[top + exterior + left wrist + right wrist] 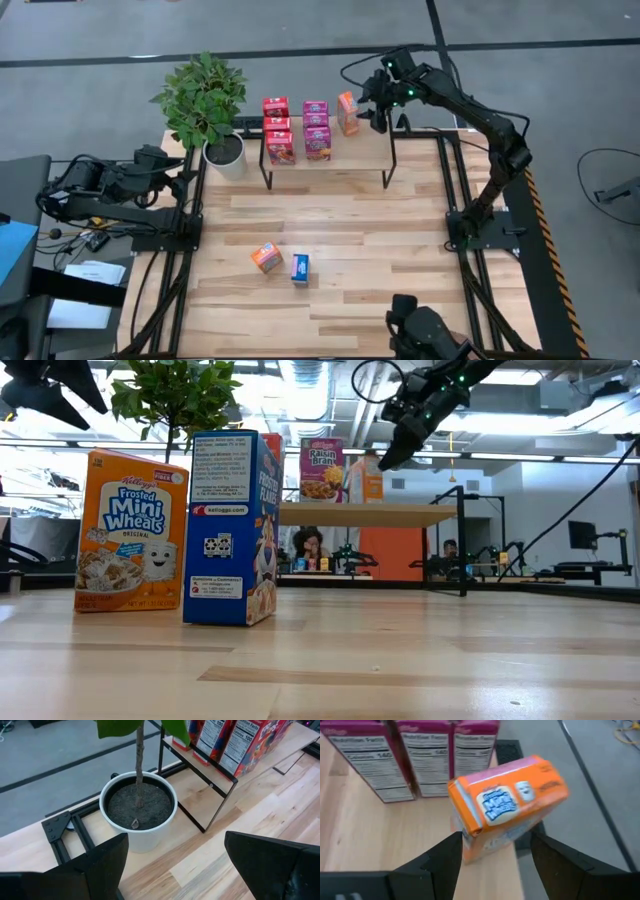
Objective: Stack cereal on shelf
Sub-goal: Put the top orange cereal box on the shelf
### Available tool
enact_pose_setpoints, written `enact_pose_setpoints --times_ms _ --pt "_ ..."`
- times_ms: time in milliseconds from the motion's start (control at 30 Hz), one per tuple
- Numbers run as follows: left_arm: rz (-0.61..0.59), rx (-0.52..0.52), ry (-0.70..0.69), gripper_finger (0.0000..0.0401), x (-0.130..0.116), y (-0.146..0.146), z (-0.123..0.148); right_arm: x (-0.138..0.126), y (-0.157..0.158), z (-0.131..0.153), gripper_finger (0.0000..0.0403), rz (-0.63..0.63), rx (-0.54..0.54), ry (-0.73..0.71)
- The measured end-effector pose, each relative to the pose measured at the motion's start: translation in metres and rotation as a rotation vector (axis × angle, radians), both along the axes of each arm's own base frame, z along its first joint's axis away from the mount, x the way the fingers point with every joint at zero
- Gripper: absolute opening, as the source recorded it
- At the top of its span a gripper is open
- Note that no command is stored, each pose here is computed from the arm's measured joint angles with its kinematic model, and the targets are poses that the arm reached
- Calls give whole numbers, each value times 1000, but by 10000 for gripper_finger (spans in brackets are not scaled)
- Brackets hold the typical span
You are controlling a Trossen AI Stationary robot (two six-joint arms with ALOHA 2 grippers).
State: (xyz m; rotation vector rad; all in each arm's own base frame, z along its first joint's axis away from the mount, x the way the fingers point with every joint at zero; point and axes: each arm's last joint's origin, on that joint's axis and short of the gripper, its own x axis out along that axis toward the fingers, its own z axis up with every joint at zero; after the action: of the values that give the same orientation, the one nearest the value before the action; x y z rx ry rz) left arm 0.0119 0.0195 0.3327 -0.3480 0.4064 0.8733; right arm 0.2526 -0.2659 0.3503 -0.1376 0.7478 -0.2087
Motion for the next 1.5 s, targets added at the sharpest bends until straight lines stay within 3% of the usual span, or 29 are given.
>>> enact_pose_setpoints --times_ms 167,333,700,900,1500 --pt "8 -8 7 321 -1 0 -1 -11 -2 25 260 -55 -30 22" --pt "10 -7 17 321 -2 0 -2 -14 7 48 260 -98 24 -2" --pt "29 8 24 321 -3 1 -2 14 57 59 260 -114 31 68" --pt "31 7 36 321 -4 1 -3 24 73 51 260 -73 53 118" --pt "31 7 36 321 -4 1 -3 28 51 27 259 -131 24 61"
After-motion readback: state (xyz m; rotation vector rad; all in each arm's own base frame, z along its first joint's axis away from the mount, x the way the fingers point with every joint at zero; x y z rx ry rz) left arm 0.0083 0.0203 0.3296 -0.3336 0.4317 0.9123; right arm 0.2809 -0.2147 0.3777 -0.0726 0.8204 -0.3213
